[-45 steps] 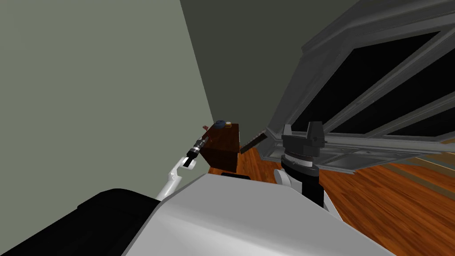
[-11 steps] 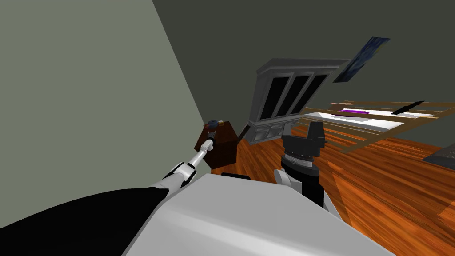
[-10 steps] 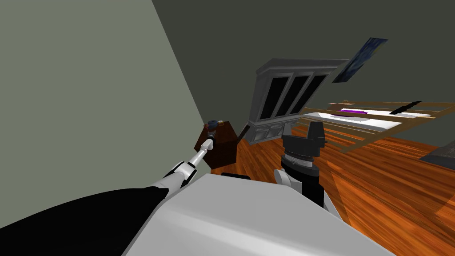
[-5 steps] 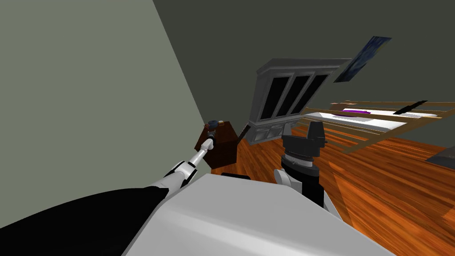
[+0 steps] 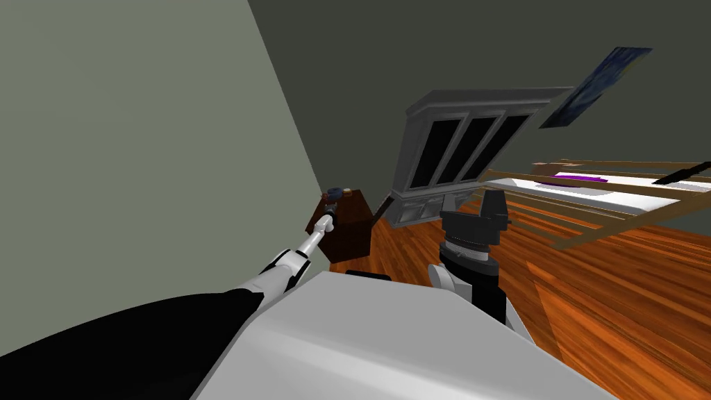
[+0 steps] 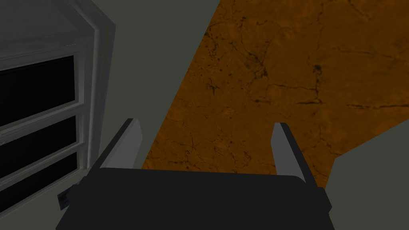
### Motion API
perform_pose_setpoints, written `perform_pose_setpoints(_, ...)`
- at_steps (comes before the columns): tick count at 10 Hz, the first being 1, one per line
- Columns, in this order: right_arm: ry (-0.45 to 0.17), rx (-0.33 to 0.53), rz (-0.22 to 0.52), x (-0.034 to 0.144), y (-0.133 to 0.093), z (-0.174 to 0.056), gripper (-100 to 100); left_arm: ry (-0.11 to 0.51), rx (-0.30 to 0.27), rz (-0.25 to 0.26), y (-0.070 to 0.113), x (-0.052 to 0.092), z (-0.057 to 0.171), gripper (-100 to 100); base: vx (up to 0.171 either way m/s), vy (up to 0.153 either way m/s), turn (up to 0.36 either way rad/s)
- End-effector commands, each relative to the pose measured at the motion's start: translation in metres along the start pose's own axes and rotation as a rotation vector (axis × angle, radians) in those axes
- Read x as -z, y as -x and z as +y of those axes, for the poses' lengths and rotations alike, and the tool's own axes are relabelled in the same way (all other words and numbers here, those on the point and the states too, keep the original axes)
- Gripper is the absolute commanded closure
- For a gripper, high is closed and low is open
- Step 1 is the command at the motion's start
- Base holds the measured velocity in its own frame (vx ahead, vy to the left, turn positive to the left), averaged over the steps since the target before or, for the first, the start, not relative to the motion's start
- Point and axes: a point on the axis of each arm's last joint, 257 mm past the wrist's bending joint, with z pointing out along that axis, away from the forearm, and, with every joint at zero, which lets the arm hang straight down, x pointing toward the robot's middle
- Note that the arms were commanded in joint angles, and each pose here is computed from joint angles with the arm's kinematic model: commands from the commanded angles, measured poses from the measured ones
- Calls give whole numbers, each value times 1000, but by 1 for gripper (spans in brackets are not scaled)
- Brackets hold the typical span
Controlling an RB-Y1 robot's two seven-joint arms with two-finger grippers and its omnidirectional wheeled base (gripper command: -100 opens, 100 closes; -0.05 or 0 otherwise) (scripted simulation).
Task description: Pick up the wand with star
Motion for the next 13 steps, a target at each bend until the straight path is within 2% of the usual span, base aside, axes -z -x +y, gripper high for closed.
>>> perform_pose_setpoints(1, 0, 0, 0, 0, 0, 0, 0, -12, 36, 19, 5, -12, -6, -100, 39, -57, 277)
perform_pose_setpoints(2, 0, 0, 0, 0, 0, 0, 0, -16, 11, 41, -6, -13, -1, -100, 41, -68, 140)
perform_pose_setpoints(4, 0, 0, 0, 0, 0, 0, 0, -42, -39, 42, -8, -13, -7, -100, 13, -15, -23)
perform_pose_setpoints(5, 0, 0, 0, 0, 0, 0, 0, -53, 19, 58, -4, -23, -13, -100, 29, -42, 334)
perform_pose_setpoints(6, 0, 0, 0, 0, 0, 0, 0, -63, -5, 73, -12, -23, -11, -100, 43, -72, 155)
perform_pose_setpoints(8, 0, 0, 0, 0, 0, 0, 0, -81, -57, 70, -12, -23, -15, -100, 11, -24, -38)
perform_pose_setpoints(9, 0, 0, 0, 0, 0, 0, 0, -101, 1, 78, -6, -31, -26, -100, 20, -42, 300)
perform_pose_setpoints(10, 0, 0, 0, 0, 0, 0, 0, -110, -18, 94, -15, -31, -23, -100, 29, -76, 173)
perform_pose_setpoints(12, 0, 0, 0, 0, 0, 0, 0, -126, -65, 88, -15, -31, -26, -100, 13, -24, -26)
perform_pose_setpoints(13, 0, 0, 0, 0, 0, 0, 0, -149, 0, 90, -7, -37, -39, -100, 26, -44, 254)
